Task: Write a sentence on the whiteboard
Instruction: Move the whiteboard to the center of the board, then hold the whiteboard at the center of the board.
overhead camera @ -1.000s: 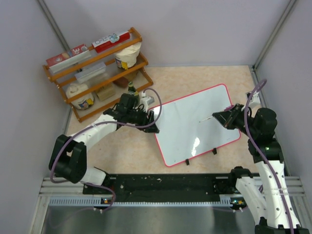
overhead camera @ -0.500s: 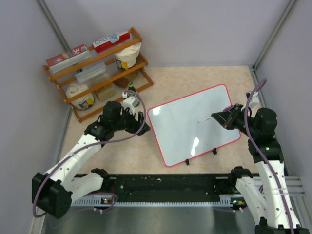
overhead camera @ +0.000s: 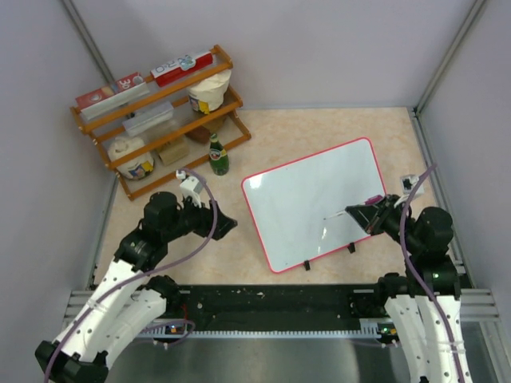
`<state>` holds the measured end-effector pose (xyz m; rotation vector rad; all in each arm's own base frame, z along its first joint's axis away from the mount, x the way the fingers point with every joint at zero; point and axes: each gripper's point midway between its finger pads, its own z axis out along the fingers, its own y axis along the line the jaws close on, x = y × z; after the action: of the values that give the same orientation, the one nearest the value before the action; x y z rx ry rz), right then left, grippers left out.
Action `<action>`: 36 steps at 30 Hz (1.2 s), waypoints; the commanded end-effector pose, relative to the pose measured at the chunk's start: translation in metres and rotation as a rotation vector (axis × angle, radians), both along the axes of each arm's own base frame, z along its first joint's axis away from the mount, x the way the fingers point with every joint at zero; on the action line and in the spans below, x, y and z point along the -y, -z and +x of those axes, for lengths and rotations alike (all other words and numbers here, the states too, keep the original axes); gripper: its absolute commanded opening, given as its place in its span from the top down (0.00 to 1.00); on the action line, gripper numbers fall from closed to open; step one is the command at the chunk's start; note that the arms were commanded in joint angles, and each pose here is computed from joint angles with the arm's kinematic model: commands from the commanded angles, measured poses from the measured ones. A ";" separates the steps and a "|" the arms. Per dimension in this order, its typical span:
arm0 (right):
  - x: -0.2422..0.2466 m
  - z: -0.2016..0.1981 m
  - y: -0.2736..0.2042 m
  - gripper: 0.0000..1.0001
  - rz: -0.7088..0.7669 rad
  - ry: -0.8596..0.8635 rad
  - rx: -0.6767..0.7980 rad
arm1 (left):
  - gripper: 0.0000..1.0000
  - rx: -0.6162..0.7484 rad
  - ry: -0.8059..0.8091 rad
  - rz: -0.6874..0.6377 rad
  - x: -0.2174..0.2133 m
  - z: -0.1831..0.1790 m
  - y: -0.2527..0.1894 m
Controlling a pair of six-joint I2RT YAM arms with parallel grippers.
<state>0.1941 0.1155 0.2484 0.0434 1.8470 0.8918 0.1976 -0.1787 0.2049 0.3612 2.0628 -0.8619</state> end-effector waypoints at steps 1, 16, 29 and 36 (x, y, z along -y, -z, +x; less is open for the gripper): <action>-0.002 -0.013 0.009 1.00 0.008 -0.019 0.006 | 0.19 -0.029 -0.020 -0.081 0.000 -0.015 0.013; -0.007 -0.005 -0.006 1.00 -0.050 -0.099 -0.006 | 0.18 -0.092 -0.002 -0.079 0.011 -0.002 0.017; -0.002 0.021 0.007 1.00 -0.091 -0.079 -0.091 | 0.17 -0.100 -0.067 -0.096 0.014 0.019 0.007; 0.002 0.037 0.008 1.00 -0.098 -0.052 -0.070 | 0.17 -0.143 -0.076 -0.128 0.019 0.029 0.013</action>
<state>0.2140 0.1197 0.2131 0.0053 2.0765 0.9034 0.2108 -0.1911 0.1681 0.1726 2.2122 -0.9428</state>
